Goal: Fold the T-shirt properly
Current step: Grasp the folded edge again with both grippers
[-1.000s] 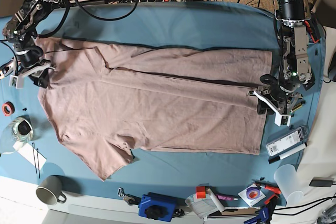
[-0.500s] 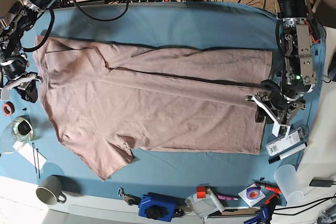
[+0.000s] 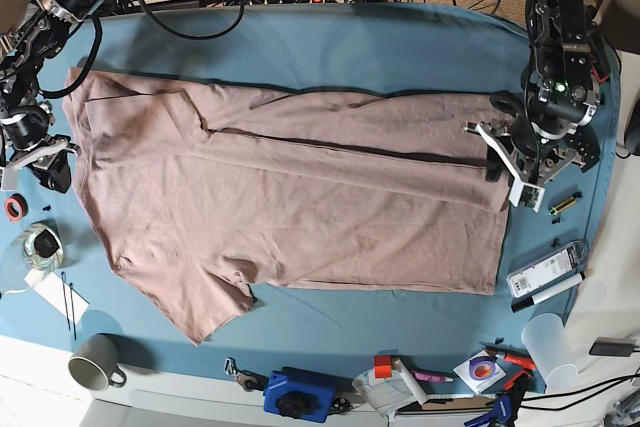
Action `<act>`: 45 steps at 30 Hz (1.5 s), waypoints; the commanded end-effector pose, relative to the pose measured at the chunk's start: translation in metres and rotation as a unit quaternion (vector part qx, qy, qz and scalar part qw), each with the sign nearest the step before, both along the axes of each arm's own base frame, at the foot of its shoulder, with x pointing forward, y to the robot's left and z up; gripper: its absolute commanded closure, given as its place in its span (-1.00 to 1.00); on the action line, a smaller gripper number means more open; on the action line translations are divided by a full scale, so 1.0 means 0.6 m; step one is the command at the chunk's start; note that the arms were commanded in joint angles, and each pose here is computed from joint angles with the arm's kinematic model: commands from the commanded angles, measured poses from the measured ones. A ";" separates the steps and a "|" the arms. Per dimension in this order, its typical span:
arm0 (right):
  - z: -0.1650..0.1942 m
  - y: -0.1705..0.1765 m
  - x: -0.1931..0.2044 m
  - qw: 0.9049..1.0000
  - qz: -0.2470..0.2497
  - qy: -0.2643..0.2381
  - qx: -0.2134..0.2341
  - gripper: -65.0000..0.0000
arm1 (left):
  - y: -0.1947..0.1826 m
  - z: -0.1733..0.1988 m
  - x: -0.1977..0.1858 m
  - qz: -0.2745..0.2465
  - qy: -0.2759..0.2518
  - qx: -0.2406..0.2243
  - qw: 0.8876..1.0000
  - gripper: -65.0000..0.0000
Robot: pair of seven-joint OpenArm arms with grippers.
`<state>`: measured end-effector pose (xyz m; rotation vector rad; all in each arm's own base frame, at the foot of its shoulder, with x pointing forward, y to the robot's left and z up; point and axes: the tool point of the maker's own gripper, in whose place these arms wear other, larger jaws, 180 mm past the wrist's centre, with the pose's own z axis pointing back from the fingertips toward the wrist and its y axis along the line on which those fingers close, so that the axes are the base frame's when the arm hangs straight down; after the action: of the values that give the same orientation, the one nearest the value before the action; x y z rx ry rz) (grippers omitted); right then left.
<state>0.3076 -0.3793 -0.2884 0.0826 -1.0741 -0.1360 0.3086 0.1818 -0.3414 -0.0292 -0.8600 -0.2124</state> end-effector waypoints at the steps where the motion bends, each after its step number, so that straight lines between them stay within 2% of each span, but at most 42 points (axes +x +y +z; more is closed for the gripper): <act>1: 0.039 -0.011 0.011 0.999 0.001 -0.032 -0.014 0.54 | 0.007 0.026 0.014 0.010 -0.029 0.000 1.000 0.32; 3: 0.026 -0.010 0.005 1.000 0.004 -0.009 -0.013 0.54 | 0.018 0.021 0.011 0.034 -0.022 -0.001 0.999 0.27; 6: 0.000 -0.006 -0.010 0.999 0.010 0.041 -0.009 0.52 | 0.033 0.006 -0.003 0.059 -0.007 0.008 0.998 0.05; 8: -0.007 -0.004 -0.015 0.998 0.013 0.056 -0.006 0.37 | 0.034 -0.006 -0.017 0.064 0.005 0.006 0.998 -0.04; 11: -0.009 -0.004 -0.018 0.998 0.015 0.065 -0.003 0.26 | 0.025 -0.025 -0.039 0.061 0.031 -0.010 0.998 -0.04; 15: -0.007 -0.018 -0.029 0.995 -0.010 0.093 0.024 0.25 | 0.027 -0.044 -0.050 0.059 0.049 -0.010 0.997 -0.04; 19: 0.000 -0.045 -0.043 0.991 -0.031 0.126 0.019 0.25 | 0.014 -0.069 -0.059 0.046 0.072 -0.037 0.996 -0.04; 24: 0.021 -0.076 -0.056 0.992 -0.058 0.114 0.015 0.25 | 0.052 -0.097 -0.065 0.082 0.103 -0.038 0.991 -0.02; 27: 0.031 -0.095 -0.071 0.992 -0.078 0.100 0.024 0.25 | 0.051 -0.096 -0.073 0.089 0.118 -0.075 0.986 -0.02; 31: 0.025 -0.110 -0.096 0.989 -0.096 0.105 0.025 0.25 | 0.045 -0.102 -0.101 0.085 0.143 -0.074 0.983 -0.02; 36: 0.020 -0.110 -0.104 0.989 -0.096 0.109 0.028 0.25 | 0.038 -0.098 -0.129 0.078 0.139 -0.066 0.985 -0.02; 45: 0.022 -0.102 -0.100 0.991 -0.082 0.100 0.028 0.25 | 0.024 -0.059 -0.115 0.062 0.108 -0.066 0.990 -0.02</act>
<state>0.2406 -0.4332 -0.2959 0.0565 -0.8156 -0.3411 0.2332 0.1950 -0.3865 -0.1211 -0.6176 -0.0300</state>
